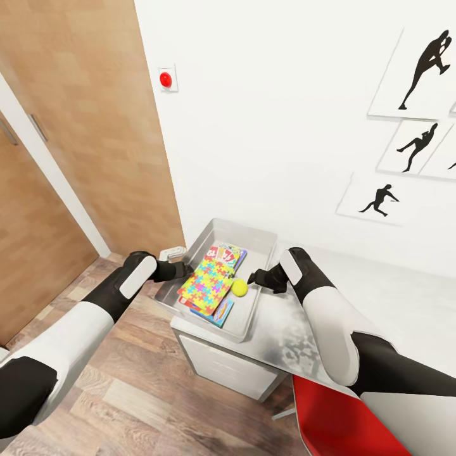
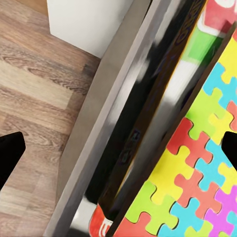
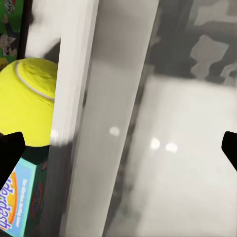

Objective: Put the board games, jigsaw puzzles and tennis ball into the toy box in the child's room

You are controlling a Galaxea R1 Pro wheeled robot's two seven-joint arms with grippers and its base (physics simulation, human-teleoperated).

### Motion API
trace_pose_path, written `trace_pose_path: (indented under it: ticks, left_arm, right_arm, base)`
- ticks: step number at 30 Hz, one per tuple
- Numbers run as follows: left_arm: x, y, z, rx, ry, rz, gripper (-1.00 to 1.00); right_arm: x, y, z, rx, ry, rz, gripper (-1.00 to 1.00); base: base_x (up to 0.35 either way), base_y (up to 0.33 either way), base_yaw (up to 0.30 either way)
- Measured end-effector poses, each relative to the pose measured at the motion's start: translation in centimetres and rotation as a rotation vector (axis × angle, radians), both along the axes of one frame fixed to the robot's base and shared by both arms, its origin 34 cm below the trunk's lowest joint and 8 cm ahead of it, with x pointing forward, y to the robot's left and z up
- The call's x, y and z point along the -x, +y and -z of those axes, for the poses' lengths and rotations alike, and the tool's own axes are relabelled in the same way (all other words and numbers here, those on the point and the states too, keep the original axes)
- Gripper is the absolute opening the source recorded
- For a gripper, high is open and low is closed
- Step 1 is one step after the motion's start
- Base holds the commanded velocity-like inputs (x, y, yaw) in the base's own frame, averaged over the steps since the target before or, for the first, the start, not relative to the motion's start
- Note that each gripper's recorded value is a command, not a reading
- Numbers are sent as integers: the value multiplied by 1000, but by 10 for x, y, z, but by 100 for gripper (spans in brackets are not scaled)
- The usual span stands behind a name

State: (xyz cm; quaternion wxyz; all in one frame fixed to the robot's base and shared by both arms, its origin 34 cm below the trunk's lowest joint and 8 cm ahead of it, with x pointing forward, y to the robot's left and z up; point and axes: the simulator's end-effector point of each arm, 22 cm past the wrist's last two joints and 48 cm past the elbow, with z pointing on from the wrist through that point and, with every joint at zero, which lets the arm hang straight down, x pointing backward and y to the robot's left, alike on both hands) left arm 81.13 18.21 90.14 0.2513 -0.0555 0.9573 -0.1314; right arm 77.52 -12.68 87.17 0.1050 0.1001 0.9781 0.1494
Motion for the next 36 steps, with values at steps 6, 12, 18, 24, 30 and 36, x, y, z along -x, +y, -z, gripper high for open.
trace_pose_path:
  ticks: [6,12,18,24,30,36]
  left_arm:
    - [0,0,0,0,0,0,100]
    - [-1,0,-2,0,-3,-1,100]
    - [-4,3,-6,7,-11,-5,100]
    - [-10,0,-19,16,-45,3,100]
    - [-16,-5,-34,24,-80,15,100]
    - [-20,-10,-47,31,-113,25,100]
  right_arm:
    - [-1,0,-1,2,-2,0,100]
    - [-5,-2,-5,2,-16,3,100]
    - [-18,-7,-19,4,-61,17,100]
    - [-30,-15,-33,8,-111,37,100]
    - [-37,-28,-46,16,-172,66,100]
    - [-42,-43,-61,34,-249,97,100]
  base:
    - [0,0,0]
    - [0,0,0]
    - [0,0,0]
    - [0,0,0]
    - [0,0,0]
    - [0,0,0]
